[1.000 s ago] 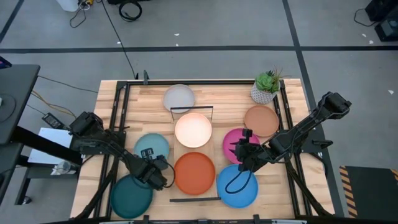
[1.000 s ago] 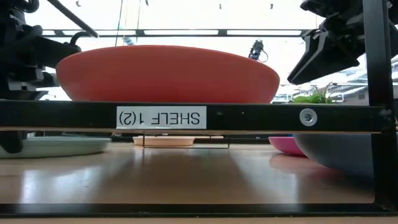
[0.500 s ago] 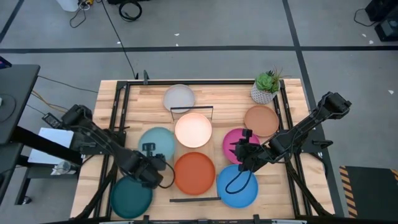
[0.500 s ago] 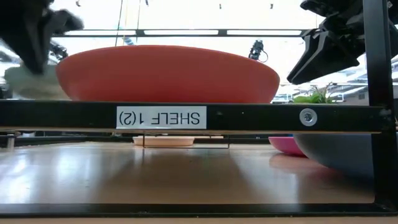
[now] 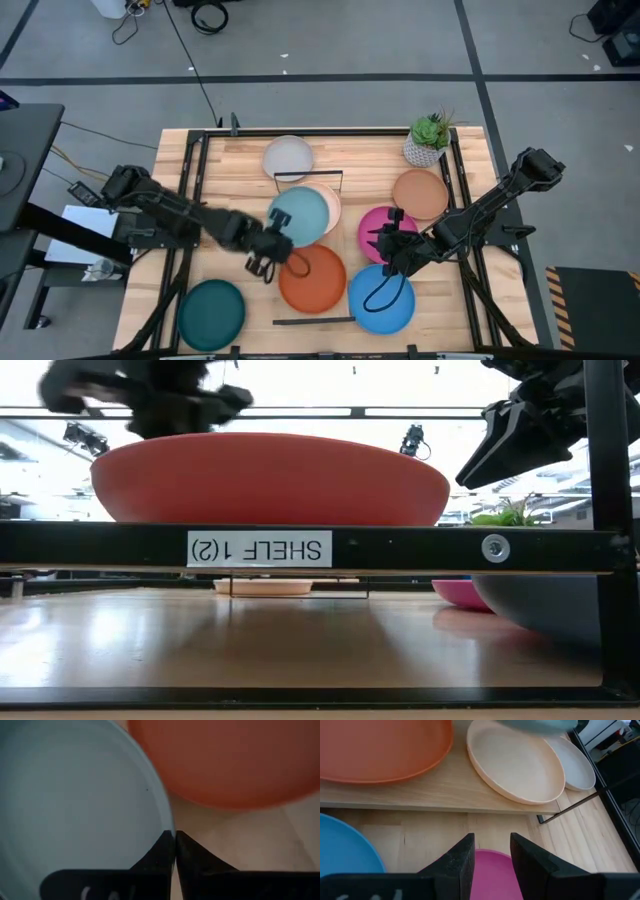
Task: Place and stack plates onto a shelf
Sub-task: Stack the light blue plate on top of the light orange plate on the shelf
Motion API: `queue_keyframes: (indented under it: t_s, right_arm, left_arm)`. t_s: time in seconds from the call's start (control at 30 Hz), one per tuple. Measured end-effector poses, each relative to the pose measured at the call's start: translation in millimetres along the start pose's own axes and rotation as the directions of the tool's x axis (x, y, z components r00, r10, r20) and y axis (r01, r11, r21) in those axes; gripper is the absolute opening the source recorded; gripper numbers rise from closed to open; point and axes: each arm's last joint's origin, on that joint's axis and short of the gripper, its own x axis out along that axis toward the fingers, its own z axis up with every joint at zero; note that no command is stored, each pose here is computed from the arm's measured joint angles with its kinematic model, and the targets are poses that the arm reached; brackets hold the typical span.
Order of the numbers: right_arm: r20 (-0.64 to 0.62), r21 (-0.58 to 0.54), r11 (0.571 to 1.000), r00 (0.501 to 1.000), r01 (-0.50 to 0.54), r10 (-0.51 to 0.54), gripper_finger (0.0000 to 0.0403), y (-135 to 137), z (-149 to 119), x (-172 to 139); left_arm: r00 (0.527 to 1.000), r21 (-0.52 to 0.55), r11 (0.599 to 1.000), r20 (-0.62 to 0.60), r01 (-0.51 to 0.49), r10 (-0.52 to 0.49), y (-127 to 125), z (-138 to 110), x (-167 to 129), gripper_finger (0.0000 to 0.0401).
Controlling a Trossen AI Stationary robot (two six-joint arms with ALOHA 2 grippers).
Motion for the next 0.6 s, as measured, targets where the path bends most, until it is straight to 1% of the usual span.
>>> queue_keyframes:
  t_s: [0.17, 0.27, 0.3, 0.4, 0.53, 0.6]
  right_arm:
    - [0.003, 0.0, 1.0, 1.0, -0.001, 0.001, 0.0131, 0, 0, 0]
    - [0.005, -0.002, 1.0, 1.0, -0.001, 0.001, 0.0131, 0, 1, 0]
    - [0.005, -0.001, 1.0, 1.0, -0.001, 0.001, 0.0131, 0, 1, 0]
    - [0.006, -0.001, 1.0, 1.0, -0.001, 0.001, 0.0131, 0, 1, 0]
    - [0.013, 0.01, 1.0, 1.0, -0.011, 0.011, 0.0131, 1, 2, 0]
    - [0.015, 0.013, 1.0, 1.0, -0.025, 0.025, 0.0131, 1, 2, 0]
  left_arm:
    - [0.996, -0.029, 0.997, 0.067, 0.069, -0.067, 37, -6, 11, 0.0014]
    - [0.992, -0.083, 0.992, 0.081, 0.098, -0.091, 51, -11, 18, 0.0016]
    - [0.993, -0.106, 0.99, 0.075, 0.098, -0.09, 54, -13, 20, 0.0023]
    - [0.993, -0.138, 0.987, 0.091, 0.086, -0.074, 61, -13, 24, 0.0064]
    - [0.992, -0.15, 0.986, 0.113, 0.066, -0.049, 61, -9, 24, 0.0134]
    - [0.992, -0.157, 0.985, 0.111, 0.075, -0.058, 58, -7, 21, 0.0161]
